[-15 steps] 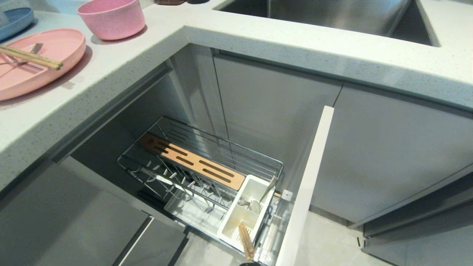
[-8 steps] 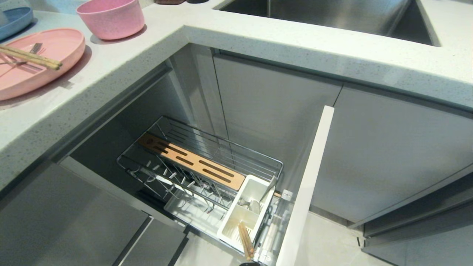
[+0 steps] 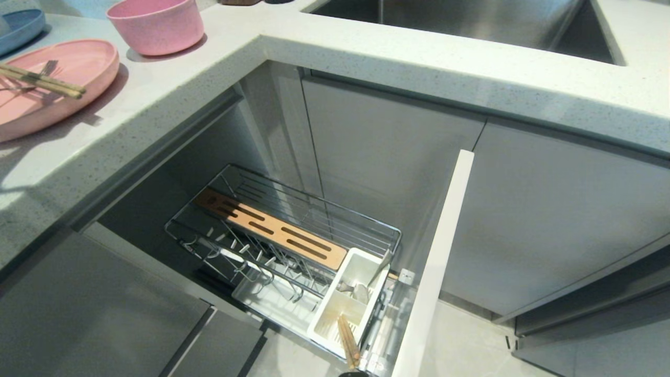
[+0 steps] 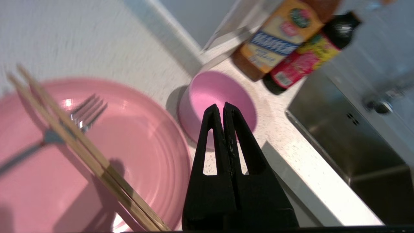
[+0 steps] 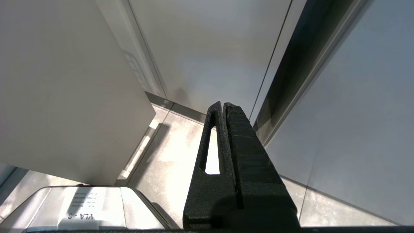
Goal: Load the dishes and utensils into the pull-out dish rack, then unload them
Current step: Pick up the chopsticks and place it in the cupboard
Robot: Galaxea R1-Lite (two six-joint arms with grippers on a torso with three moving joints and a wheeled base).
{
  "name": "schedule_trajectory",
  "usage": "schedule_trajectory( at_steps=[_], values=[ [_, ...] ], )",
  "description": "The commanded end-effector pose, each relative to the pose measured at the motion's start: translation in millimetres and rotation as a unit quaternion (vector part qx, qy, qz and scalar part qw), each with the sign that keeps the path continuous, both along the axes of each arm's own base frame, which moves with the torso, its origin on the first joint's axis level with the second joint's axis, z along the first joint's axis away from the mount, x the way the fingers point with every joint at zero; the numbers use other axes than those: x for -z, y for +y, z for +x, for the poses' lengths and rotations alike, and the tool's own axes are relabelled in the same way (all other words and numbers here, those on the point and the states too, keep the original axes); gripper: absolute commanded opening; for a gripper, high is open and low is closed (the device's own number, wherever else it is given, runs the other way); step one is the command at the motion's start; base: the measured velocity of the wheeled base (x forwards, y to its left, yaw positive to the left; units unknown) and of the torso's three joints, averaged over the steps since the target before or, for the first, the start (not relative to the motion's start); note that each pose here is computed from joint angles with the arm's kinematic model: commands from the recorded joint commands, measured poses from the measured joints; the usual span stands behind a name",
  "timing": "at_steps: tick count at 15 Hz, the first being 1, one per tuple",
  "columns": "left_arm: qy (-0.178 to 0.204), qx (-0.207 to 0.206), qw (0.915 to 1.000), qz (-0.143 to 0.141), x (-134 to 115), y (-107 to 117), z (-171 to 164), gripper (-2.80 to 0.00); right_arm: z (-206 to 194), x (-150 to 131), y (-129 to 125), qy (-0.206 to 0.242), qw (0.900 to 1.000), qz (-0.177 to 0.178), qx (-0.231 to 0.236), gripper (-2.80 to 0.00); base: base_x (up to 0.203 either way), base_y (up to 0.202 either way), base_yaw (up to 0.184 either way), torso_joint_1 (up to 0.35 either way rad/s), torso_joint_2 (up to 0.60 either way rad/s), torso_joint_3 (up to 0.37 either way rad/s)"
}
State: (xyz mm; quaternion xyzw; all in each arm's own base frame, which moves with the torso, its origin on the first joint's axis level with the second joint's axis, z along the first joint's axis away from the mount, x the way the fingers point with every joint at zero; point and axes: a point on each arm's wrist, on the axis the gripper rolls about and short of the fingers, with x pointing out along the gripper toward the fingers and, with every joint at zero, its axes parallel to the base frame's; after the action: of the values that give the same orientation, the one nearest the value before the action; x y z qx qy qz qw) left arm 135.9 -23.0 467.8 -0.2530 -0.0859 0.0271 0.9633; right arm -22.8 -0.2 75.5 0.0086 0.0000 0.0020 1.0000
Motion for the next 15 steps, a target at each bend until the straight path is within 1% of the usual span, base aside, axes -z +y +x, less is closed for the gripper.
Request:
schedule_trajectory(
  at_steps=[1,4,5,6,7,8,11,12,13,15],
  values=[
    [0.030,-0.016,0.9992,-0.020,8.3,-6.4,17.6,-2.80,0.1,0.4,0.0,0.001,1.000,0.000,0.000,-2.80,0.000,0.000,0.000,0.000,0.00,0.000],
    [0.063,-0.065,0.9957,-0.018,18.2,-7.1,18.9,-2.80,0.1,0.3,0.0,0.000,1.000,0.000,0.000,-2.80,0.000,0.000,0.000,0.000,0.00,0.000],
    [0.073,-0.081,0.9938,-0.021,22.4,-7.8,19.4,-2.80,0.1,0.3,0.0,0.000,1.000,0.000,0.000,-2.80,0.000,0.000,0.000,0.000,0.00,0.000],
    [0.085,-0.105,0.9903,-0.033,26.8,-6.8,18.4,-2.80,0.1,0.3,0.0,0.000,1.000,0.000,0.000,-2.80,0.000,0.000,0.000,0.000,0.00,0.000],
    [0.100,-0.116,0.9873,-0.041,31.5,-6.5,18.5,-2.80,0.1,0.4,0.0,0.001,1.000,0.000,0.000,-2.80,0.000,0.000,0.000,0.000,0.00,0.000],
    [0.110,-0.119,0.9860,-0.041,33.3,-6.6,19.2,-2.80,0.1,0.4,0.0,0.000,1.000,0.000,0.000,-2.80,0.000,0.000,0.000,0.000,0.00,0.000],
    [0.113,-0.128,0.9845,-0.040,34.0,-6.2,19.1,-2.80,0.1,0.3,0.0,0.000,1.000,0.000,0.000,-2.80,0.000,0.000,0.000,0.000,0.00,0.000],
    [0.120,-0.136,0.9828,-0.037,35.6,-5.8,18.4,0.00,0.1,0.4,0.0,0.001,1.000,0.000,0.000,-2.80,0.000,0.000,0.000,0.000,0.00,0.000],
    [0.125,-0.144,0.9810,-0.036,36.2,-5.0,16.9,0.00,0.1,0.3,0.0,0.000,1.000,0.001,0.000,-2.80,0.000,0.000,0.000,0.000,0.00,0.000],
    [0.122,-0.154,0.9798,-0.038,34.0,-3.4,12.3,0.00,0.1,0.3,0.0,0.000,1.000,0.000,0.000,-2.80,0.000,0.000,0.000,0.000,0.00,0.000]
  ],
)
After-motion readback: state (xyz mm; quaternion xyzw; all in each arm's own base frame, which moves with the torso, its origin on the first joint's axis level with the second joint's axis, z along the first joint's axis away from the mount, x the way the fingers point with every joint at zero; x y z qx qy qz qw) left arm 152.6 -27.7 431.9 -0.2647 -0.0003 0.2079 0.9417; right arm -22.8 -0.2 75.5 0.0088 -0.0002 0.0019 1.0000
